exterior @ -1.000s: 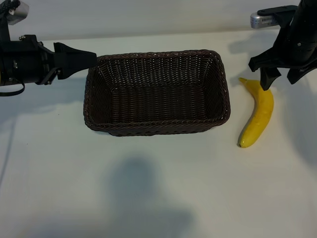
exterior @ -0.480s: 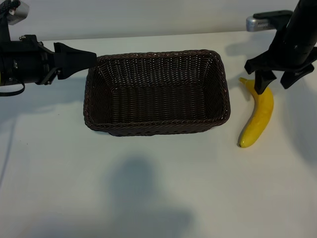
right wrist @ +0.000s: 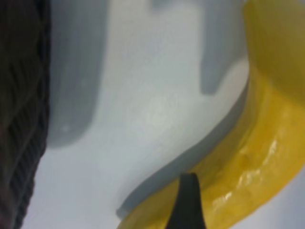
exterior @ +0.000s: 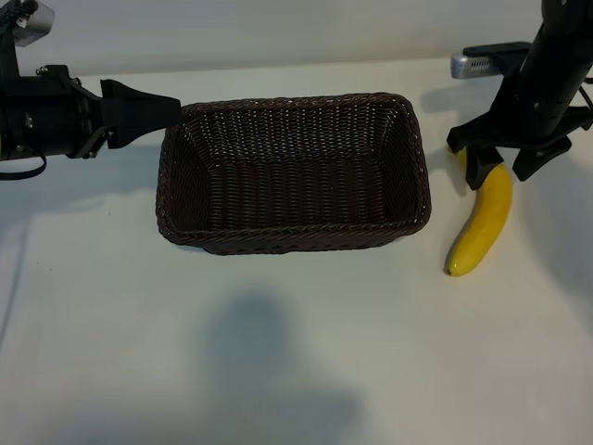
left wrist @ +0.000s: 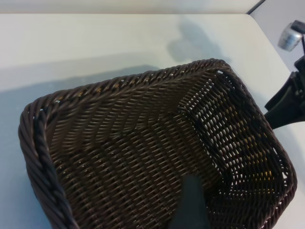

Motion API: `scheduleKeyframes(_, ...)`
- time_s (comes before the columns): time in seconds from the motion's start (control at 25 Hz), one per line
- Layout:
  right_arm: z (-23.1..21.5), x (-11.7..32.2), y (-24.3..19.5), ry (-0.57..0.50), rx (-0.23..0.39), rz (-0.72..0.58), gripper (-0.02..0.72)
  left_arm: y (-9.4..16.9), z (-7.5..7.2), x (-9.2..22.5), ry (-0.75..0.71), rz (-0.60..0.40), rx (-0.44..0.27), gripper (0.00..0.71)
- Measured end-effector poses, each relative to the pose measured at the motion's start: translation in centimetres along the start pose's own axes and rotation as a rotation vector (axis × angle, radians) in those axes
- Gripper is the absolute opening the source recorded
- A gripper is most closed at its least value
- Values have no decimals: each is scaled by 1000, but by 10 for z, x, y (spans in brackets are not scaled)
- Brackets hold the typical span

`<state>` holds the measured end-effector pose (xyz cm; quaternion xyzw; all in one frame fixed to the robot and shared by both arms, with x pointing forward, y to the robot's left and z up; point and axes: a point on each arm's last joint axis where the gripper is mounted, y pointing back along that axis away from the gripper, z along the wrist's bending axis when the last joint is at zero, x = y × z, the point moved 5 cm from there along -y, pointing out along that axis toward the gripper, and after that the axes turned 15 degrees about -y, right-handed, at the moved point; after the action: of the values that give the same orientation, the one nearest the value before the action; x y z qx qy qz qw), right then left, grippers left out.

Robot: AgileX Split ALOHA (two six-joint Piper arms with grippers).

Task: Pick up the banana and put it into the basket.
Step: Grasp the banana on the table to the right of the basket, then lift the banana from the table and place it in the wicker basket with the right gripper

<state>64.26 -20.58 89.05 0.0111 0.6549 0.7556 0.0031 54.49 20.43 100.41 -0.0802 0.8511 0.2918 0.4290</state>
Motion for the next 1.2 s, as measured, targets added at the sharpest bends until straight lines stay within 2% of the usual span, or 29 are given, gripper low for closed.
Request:
scheduleKeyframes(0.52, -4, -1, -25, -8, 10, 45, 600, 0, 0, 0, -1, 0, 0, 605)
scheduleKeyframes(0.68, -4, -1, -26, -14, 11, 49, 543, 0, 0, 0, -1, 0, 2, 605)
scheduleKeyframes(0.8, -4, -1, -26, -35, 15, 49, 424, 0, 0, 0, -1, 0, 3, 605)
scheduleKeyframes(1.2, -6, -1, -26, -65, 29, 49, 416, 0, -1, 0, -1, 0, 5, 605)
